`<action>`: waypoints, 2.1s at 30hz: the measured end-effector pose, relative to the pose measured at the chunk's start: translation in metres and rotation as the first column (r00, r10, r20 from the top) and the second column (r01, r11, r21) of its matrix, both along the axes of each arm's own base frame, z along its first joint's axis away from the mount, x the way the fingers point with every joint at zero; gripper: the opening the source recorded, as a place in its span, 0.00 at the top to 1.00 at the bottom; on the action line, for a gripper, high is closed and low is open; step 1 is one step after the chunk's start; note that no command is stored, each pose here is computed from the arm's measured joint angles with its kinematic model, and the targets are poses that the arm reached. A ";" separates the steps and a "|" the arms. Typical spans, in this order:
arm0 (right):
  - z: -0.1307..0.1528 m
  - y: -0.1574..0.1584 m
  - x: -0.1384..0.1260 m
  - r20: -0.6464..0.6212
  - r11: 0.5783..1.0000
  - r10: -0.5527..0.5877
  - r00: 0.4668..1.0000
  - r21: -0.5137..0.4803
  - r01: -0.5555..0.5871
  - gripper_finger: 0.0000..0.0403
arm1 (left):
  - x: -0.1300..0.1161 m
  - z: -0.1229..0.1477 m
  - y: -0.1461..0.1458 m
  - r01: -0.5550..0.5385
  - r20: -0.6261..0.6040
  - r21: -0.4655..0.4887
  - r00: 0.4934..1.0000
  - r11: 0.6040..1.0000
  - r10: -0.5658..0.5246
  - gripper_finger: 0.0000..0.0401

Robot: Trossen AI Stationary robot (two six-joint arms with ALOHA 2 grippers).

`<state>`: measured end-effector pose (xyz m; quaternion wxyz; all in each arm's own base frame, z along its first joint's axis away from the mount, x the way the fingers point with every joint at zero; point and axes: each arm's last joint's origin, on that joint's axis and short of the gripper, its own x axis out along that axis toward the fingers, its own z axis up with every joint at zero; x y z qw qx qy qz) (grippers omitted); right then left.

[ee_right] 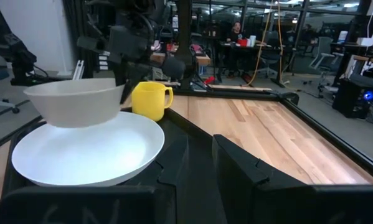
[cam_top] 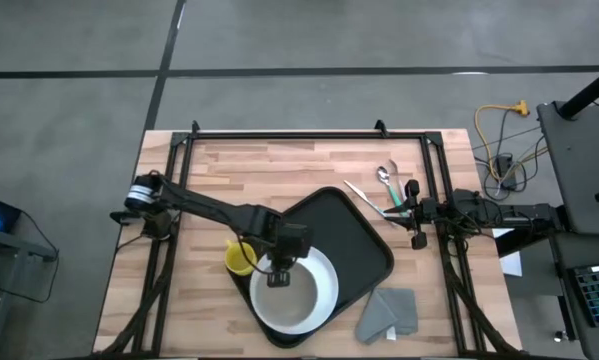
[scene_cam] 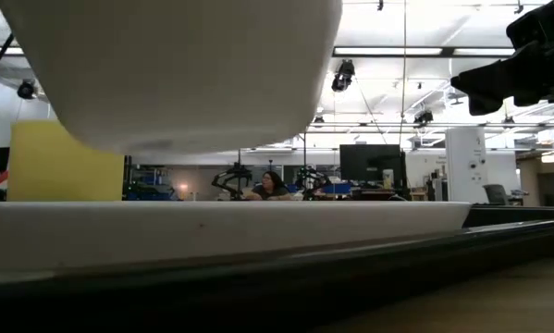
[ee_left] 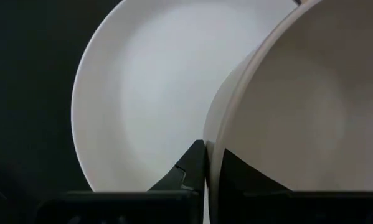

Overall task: Set up tray
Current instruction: Put the gray bowl on the white plate

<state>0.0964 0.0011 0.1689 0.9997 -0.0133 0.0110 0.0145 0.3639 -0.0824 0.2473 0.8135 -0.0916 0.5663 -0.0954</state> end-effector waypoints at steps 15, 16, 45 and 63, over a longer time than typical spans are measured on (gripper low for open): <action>0.000 0.000 0.000 0.000 1.000 0.000 1.000 0.000 0.000 0.83 | 0.000 -0.030 0.008 -0.026 0.025 -0.009 0.999 1.000 0.027 1.00; 0.000 0.000 0.000 0.000 1.000 0.000 1.000 0.000 0.000 0.83 | 0.000 -0.031 0.008 -0.028 0.035 -0.011 0.999 1.000 0.028 1.00; 0.000 0.000 0.000 0.000 1.000 0.000 1.000 0.000 0.000 0.83 | 0.002 -0.037 0.007 -0.043 0.067 -0.027 0.997 0.999 0.045 0.99; 0.000 0.000 0.000 0.000 1.000 0.000 1.000 0.000 0.000 0.83 | 0.001 -0.037 0.007 -0.043 0.066 -0.027 0.997 0.999 0.045 0.97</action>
